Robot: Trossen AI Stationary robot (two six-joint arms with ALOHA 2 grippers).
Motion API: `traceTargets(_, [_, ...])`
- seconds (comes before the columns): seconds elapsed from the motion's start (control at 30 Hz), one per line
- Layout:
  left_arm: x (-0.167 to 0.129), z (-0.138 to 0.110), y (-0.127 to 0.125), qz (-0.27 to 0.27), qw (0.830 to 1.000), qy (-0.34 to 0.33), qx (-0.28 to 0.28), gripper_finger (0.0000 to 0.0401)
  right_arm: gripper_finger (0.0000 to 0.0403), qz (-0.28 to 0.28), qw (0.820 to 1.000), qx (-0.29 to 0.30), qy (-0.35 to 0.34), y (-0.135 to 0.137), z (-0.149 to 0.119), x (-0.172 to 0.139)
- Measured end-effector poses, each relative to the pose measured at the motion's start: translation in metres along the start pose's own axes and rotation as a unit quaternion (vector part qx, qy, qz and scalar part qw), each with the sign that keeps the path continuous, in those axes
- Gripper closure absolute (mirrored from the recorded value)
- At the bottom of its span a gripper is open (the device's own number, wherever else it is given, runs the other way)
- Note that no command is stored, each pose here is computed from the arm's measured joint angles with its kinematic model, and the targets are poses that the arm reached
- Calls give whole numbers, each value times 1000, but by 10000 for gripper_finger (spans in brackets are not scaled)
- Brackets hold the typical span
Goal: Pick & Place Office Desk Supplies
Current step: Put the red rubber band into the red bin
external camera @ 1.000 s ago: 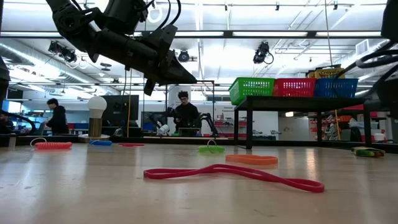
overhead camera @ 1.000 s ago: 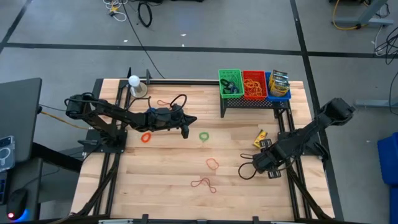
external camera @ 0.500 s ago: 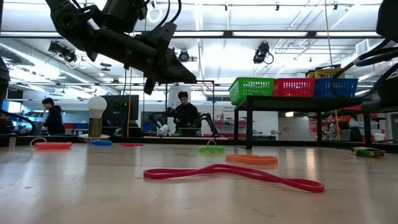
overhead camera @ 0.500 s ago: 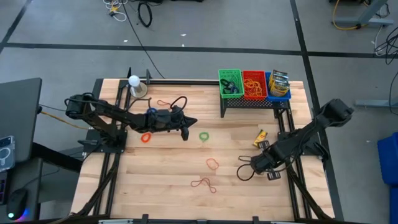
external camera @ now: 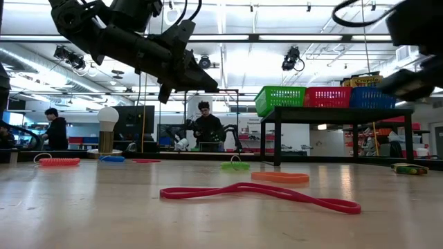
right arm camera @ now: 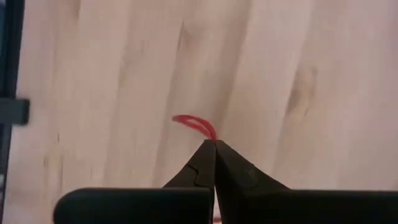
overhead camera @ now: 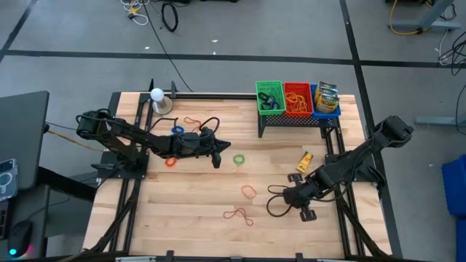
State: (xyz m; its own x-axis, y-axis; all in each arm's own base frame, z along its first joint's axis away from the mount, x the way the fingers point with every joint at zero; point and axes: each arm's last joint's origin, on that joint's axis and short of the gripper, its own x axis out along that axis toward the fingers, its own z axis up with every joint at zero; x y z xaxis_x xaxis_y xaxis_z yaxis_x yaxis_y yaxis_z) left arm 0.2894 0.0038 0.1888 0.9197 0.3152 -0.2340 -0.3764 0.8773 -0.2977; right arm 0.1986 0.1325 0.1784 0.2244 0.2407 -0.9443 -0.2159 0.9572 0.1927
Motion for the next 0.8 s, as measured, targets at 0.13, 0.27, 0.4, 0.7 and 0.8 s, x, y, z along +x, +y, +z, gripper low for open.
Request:
traceTargets(0.13, [0,0,0,0,1000,0,0,388,401,-13,1000,8,1,1,4,-6])
traceTargets(0.27, [0,0,0,0,1000,0,0,388,401,-34,999,17,-16,6,16,-22])
traceTargets(0.4, [-1,-1,-2,-3,1000,1,-11,388,401,-72,995,18,-61,12,33,-44])
traceTargets(0.7, [-2,0,-7,-17,1000,-10,-10,395,402,-139,980,51,-135,11,58,-83])
traceTargets(0.8, [-3,0,-8,-19,1000,-11,-5,395,402,-157,975,66,-146,6,65,-96])
